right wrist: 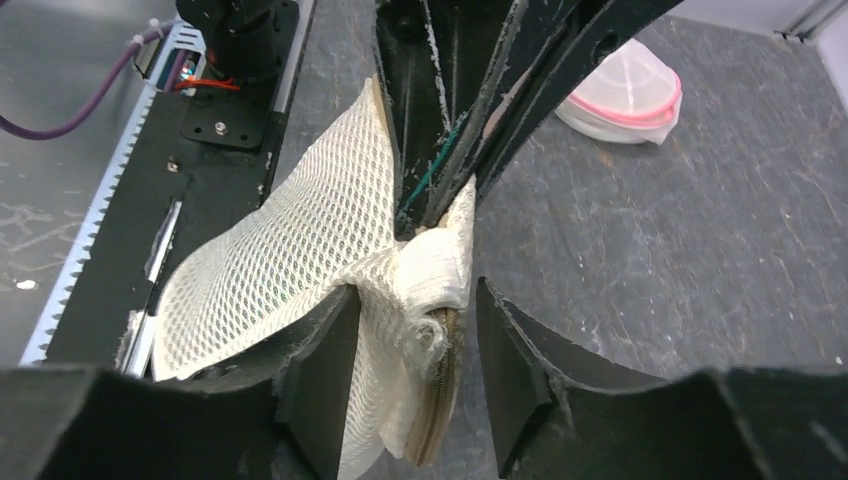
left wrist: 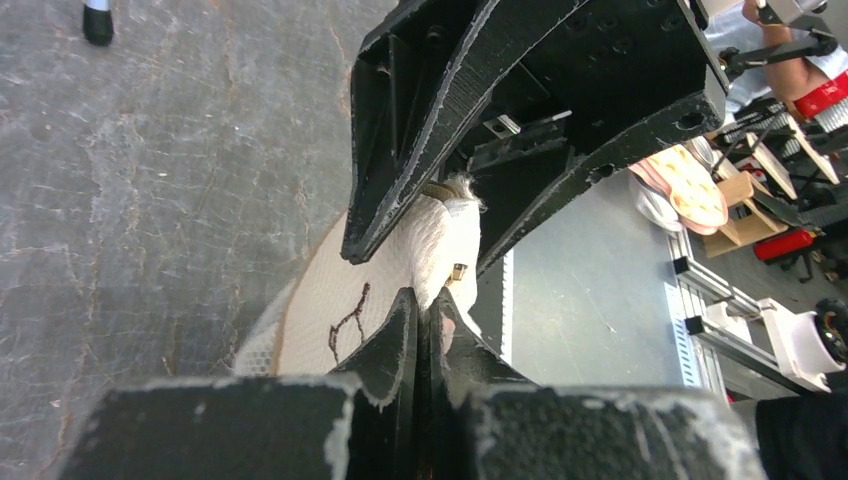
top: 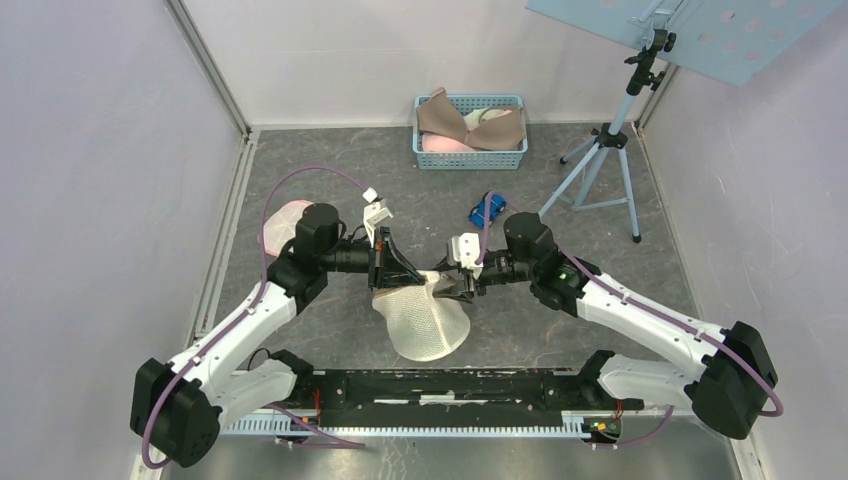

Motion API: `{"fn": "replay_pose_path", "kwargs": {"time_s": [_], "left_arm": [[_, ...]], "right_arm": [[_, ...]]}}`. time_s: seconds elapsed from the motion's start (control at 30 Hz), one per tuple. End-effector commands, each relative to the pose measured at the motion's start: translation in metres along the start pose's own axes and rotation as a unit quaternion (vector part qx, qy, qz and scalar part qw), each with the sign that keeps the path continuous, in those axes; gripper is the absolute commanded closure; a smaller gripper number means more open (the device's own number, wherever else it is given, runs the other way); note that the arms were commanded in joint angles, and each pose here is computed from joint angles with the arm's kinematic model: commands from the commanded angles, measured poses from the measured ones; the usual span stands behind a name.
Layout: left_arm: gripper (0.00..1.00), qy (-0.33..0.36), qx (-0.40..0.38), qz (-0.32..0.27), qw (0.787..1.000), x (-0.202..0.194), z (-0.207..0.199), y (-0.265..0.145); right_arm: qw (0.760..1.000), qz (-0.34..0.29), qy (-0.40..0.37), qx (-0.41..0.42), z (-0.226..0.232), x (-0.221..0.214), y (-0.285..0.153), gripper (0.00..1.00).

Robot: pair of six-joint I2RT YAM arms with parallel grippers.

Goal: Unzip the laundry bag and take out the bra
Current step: Adjust the laundry bag at the center of the board.

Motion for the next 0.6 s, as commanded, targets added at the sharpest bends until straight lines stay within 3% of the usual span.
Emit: {"fn": "replay_pose_path", "kwargs": {"time_s": [0.0, 0.57], "left_arm": [[0.98, 0.062, 0.013, -0.019, 0.998, 0.018, -0.001, -0.007], [0.98, 0.088, 0.001, -0.007, 0.996, 0.014, 0.001, -0.007]], "right_arm": [[0.999, -0.023, -0.021, 0.04, 0.013, 0.014, 0.001, 0.46], [0.997, -0.046, -0.008, 0.059, 0.018, 0.025, 0.004, 0.52]]}}
Point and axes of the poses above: each gripper's point midway between its finger pads, its own y axis out along the fingers, its own z axis along the line the jaws close on, x = y × z, the point moved 2 cm from there along -y, back along the fingers, and after that the axes turned 15 degrees about y, right-handed, at the moved point
